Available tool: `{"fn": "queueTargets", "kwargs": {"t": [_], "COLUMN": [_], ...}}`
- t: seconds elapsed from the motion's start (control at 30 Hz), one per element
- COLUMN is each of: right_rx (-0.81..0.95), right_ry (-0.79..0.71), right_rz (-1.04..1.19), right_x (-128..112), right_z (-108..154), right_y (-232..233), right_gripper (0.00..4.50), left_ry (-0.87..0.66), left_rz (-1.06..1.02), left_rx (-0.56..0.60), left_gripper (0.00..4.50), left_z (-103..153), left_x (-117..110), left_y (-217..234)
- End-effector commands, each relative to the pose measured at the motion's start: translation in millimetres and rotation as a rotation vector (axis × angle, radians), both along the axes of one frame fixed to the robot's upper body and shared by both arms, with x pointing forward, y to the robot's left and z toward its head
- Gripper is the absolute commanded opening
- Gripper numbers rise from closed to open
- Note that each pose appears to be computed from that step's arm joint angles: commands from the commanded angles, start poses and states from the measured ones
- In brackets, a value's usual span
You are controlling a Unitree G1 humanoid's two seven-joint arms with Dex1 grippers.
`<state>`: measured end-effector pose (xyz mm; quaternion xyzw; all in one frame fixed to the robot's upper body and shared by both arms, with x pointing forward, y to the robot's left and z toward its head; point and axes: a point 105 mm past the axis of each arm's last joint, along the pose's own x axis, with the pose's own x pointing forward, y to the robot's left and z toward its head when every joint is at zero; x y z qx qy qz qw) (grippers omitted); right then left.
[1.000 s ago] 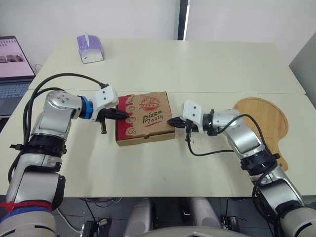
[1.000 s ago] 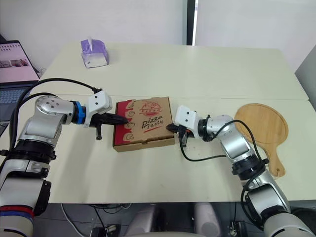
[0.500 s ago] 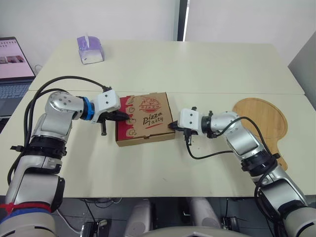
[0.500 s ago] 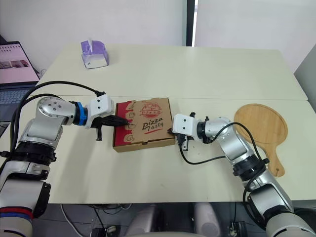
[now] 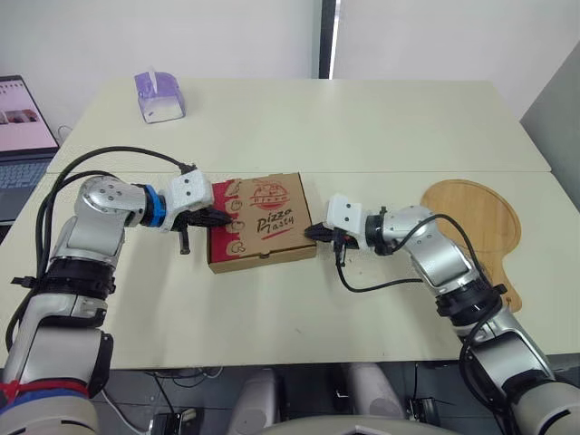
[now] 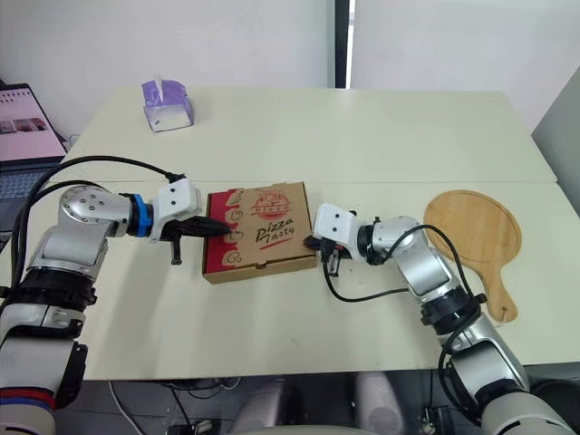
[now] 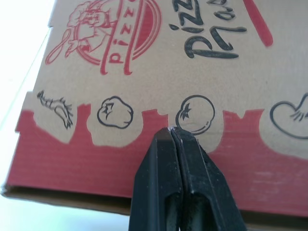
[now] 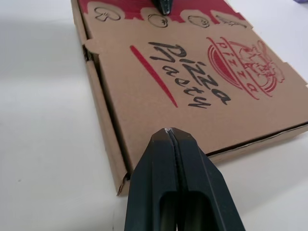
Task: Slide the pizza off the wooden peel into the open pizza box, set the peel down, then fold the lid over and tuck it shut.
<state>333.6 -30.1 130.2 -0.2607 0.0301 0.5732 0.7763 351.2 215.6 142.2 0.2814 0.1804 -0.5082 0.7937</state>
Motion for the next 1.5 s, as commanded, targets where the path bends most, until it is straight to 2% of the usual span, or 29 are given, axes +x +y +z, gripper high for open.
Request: {"fn": "queueTargets", "kwargs": {"t": [0.03,0.17,0.33,0.47,0.6,0.8,1.03,1.27,1.5], "right_rx": [0.074,0.082,-0.015,-0.115,-0.189,-0.167,-0.124,-0.128,-0.157], "right_ry": [-0.081,-0.133,-0.171,-0.139,-0.092,-0.039,0.04,0.068,0.081], "right_rz": [-0.043,-0.096,-0.144,-0.188,-0.168,-0.093,-0.032,-0.043,-0.11], "right_x": [14.1,28.2,47.1,62.9,63.4,47.6,15.2,-7.6,-15.5], "right_z": [37.7,56.9,46.4,18.3,-3.2,-9.8,-11.4,-10.9,-6.9], "right_y": [-9.0,-18.8,-25.1,-28.5,-25.3,-14.4,-10.2,-22.9,-52.7], "right_gripper": [0.05,0.05,0.05,0.05,0.05,0.05,0.05,0.05,0.05], "left_ry": [0.005,-0.069,-0.156,-0.155,-0.104,-0.052,-0.019,0.017,0.042], "left_rz": [0.02,0.152,0.323,0.441,0.435,0.346,0.215,0.093,-0.028], "left_rx": [-0.118,-0.169,-0.106,-0.027,0.042,-0.01,-0.042,-0.05,-0.054], "left_gripper": [0.0,0.0,0.0,0.0,0.0,0.0,0.0,0.0,0.0], "left_z": [29.2,56.7,58.6,36.8,3.6,-14.0,-17.2,-24.8,-34.7], "left_x": [-5.9,-1.1,3.9,0.4,-6.0,-9.5,-14.6,-17.5,-17.4], "left_y": [-1.7,15.4,50.8,76.0,68.1,28.8,-7.1,-37.3,-72.2]}}
